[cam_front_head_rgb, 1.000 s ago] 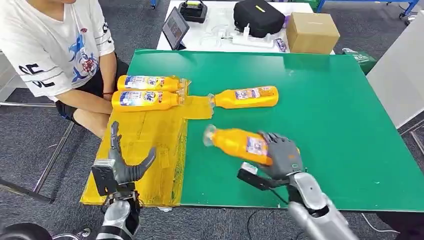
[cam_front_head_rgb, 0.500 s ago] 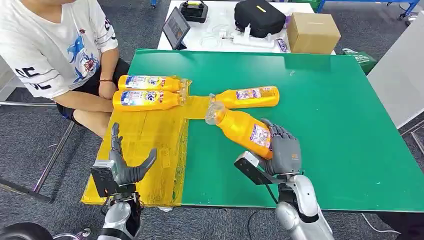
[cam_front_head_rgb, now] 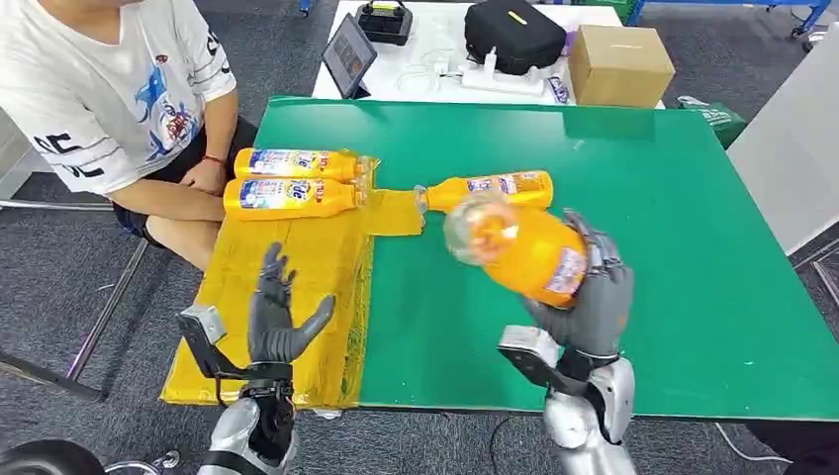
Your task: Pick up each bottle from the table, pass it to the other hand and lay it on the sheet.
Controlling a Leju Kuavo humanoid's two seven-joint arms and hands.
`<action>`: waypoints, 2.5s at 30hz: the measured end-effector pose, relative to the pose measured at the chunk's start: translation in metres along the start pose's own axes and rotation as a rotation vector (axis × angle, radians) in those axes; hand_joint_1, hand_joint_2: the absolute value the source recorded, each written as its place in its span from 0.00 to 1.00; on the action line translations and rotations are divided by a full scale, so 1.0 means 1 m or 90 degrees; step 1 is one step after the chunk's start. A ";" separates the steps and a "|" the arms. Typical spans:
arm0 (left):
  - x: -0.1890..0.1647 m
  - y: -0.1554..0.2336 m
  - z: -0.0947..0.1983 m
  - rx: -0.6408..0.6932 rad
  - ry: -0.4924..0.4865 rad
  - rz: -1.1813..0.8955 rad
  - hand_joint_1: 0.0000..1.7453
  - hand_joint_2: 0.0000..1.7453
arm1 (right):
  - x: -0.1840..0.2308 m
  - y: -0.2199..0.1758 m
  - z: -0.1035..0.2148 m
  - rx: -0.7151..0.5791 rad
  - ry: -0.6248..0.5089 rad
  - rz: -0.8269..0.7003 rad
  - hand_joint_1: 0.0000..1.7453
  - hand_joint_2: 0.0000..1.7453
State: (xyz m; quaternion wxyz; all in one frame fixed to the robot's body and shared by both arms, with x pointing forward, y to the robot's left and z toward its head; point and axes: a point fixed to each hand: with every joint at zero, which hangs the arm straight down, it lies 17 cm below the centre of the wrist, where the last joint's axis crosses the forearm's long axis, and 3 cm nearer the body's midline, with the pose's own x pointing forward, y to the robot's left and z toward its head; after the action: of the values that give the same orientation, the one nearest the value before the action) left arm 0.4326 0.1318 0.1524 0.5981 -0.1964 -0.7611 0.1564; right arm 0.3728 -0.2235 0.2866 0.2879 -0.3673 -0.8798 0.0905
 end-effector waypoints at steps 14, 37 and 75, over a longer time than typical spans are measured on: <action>-0.008 -0.083 0.032 -0.231 0.070 0.178 0.00 1.00 | 0.004 0.088 0.090 0.136 0.118 -0.181 1.00 1.00; -0.019 -0.097 0.043 -0.278 0.098 0.154 0.00 1.00 | 0.041 0.174 0.115 0.263 0.189 -0.375 1.00 1.00; -0.064 -0.068 0.039 -0.234 0.160 0.055 0.00 1.00 | 0.082 0.274 0.177 0.532 0.164 -0.316 1.00 1.00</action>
State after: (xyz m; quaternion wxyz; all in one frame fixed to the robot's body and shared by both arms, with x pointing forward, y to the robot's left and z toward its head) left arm 0.4001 0.0412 0.1214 0.6348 -0.3525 -0.6874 0.0146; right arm 0.3883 0.0386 0.0762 0.5297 -0.0084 -0.7864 0.3178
